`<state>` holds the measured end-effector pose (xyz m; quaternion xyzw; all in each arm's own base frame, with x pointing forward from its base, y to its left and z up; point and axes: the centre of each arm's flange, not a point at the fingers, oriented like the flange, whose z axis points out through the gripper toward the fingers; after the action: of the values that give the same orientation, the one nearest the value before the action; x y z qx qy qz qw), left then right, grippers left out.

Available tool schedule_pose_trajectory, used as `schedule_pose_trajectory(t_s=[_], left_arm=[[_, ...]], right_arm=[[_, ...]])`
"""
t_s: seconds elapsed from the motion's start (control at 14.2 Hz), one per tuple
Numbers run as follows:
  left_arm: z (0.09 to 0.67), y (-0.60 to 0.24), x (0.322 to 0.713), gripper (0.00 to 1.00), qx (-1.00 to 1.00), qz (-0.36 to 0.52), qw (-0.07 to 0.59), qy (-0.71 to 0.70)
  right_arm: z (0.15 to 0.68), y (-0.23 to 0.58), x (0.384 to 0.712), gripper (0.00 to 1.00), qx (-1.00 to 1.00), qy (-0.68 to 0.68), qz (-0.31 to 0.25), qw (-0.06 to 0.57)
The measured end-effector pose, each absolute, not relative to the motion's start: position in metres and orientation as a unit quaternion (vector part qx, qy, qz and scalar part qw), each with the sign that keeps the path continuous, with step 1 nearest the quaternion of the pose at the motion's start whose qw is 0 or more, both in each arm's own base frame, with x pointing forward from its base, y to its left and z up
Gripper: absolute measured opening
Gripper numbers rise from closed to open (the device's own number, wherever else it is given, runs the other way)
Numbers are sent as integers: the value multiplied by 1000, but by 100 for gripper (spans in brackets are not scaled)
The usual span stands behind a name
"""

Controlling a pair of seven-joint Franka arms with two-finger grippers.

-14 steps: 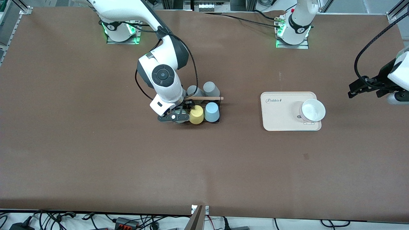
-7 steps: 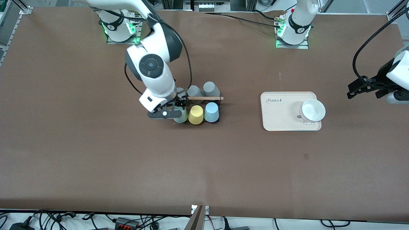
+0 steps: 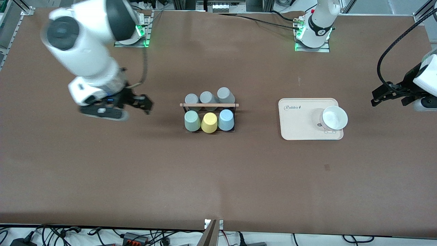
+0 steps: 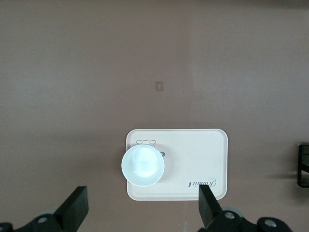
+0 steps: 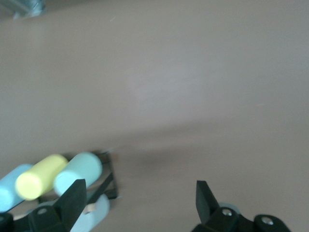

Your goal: Hang scattered cups on rack with three cups

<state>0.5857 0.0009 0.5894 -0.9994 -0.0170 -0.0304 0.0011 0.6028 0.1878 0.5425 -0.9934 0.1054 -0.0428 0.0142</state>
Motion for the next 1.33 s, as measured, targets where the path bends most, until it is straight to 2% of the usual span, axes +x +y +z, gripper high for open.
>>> schedule_pose_trajectory(t_s=[0.28,0.49,0.7,0.91,1.33], left_arm=[[588,0,587,100,-999,-30,1,-16],[586,0,593,100,-999,-46,1,-16],[583,0,595,100,-999,-45,1,-16],[583,0,595,100,-999,-44,1,-16],[580,-4,591,100,-1000,-28,0,-12]], right_arm=[[575,24,611,100,-988,144,-48,5],[594,-37,596,100,-986,167,-28,-2],[597,-33,588,100,-989,148,5,-5],[590,-30,591,100,-996,88,11,-5],[581,-20,588,100,-997,71,25,-5]])
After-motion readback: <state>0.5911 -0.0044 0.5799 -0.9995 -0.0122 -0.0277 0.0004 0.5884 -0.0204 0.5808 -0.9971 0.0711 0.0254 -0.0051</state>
